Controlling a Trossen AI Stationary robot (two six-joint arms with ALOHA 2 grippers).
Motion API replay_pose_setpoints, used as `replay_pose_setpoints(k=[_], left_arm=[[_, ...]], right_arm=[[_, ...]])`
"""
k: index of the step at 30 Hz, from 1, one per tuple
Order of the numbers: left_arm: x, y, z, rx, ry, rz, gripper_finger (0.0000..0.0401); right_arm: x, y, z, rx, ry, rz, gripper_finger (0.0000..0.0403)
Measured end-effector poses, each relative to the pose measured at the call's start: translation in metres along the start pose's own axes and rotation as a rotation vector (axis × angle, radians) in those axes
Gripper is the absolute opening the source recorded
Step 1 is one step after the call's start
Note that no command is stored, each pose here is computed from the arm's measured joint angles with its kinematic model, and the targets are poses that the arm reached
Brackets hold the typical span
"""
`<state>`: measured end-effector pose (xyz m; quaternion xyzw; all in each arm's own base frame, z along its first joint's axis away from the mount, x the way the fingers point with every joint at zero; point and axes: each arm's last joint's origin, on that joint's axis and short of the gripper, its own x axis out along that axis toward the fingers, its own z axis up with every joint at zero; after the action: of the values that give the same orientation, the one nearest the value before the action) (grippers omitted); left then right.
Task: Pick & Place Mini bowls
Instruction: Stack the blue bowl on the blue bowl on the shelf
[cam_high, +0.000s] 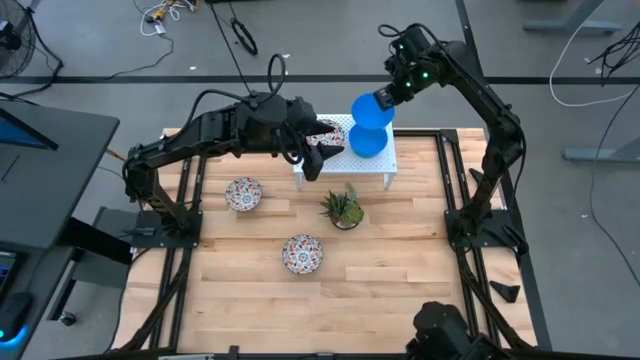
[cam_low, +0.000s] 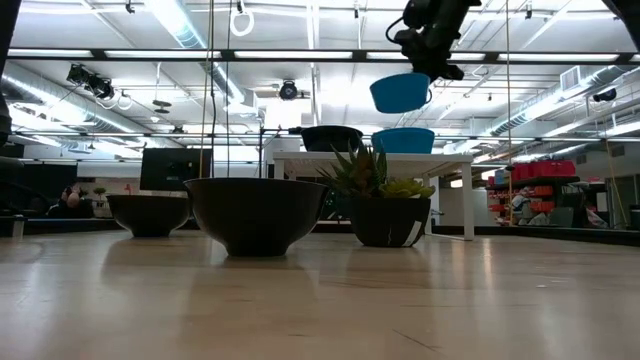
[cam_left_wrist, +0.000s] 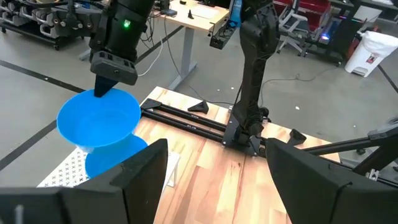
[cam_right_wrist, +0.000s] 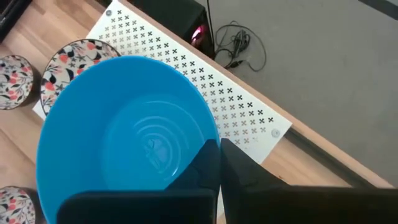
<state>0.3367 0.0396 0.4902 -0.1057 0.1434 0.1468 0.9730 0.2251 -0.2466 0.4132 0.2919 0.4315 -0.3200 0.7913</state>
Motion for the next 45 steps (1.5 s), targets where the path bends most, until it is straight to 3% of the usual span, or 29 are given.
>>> replay_pose_setpoints(k=[10,39,45], left_arm=[[0.0,0.0,0.0,0.0,0.001,0.0,0.0275],[0.0,0.001,-0.004,-0.019,0.036,0.008,0.0275],[0.0,0.001,-0.004,-0.019,0.037,0.008,0.0275]], right_arm=[[0.025,-0.004,-0.007,0.007,0.066,-0.007,0.0],[0.084,-0.006,-0.044,-0.02,0.059,0.031,0.0],[0.085,-0.004,-0.042,-0.034,0.03,0.04,0.003]])
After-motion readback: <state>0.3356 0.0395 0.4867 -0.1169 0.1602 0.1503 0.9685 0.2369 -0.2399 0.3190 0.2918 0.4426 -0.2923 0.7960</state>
